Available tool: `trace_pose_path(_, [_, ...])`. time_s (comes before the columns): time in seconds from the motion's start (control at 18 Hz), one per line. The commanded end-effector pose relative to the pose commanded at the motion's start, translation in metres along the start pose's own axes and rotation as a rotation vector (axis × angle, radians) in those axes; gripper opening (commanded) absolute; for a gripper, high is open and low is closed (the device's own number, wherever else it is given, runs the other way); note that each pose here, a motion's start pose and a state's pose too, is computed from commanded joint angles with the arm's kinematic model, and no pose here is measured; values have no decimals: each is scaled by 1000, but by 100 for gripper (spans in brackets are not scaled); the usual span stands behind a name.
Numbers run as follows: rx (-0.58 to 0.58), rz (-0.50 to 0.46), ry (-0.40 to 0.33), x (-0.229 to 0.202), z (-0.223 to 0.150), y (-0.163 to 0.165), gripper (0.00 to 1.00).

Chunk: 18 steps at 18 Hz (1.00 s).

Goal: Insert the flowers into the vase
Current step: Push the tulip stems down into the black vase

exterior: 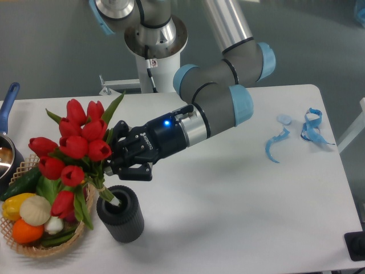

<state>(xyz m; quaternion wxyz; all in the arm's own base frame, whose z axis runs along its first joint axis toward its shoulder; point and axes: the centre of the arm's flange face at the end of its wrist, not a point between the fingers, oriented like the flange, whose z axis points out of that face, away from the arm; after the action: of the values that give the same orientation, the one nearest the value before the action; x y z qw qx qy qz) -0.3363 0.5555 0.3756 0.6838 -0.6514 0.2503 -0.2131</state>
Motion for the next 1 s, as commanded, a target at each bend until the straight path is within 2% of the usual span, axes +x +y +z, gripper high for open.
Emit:
trace_pose_path(0.11, [-9, -38, -3, 5, -1, 23, 13])
trace_pose_path(0.44, [-17, -71, -14, 8, -6, 64, 13])
trace_pose_path(0.61, [-21, -40, -17, 10, -8, 91, 13])
trace_pose_path(1.0, [-23, -61, -42, 2, -24, 115, 13])
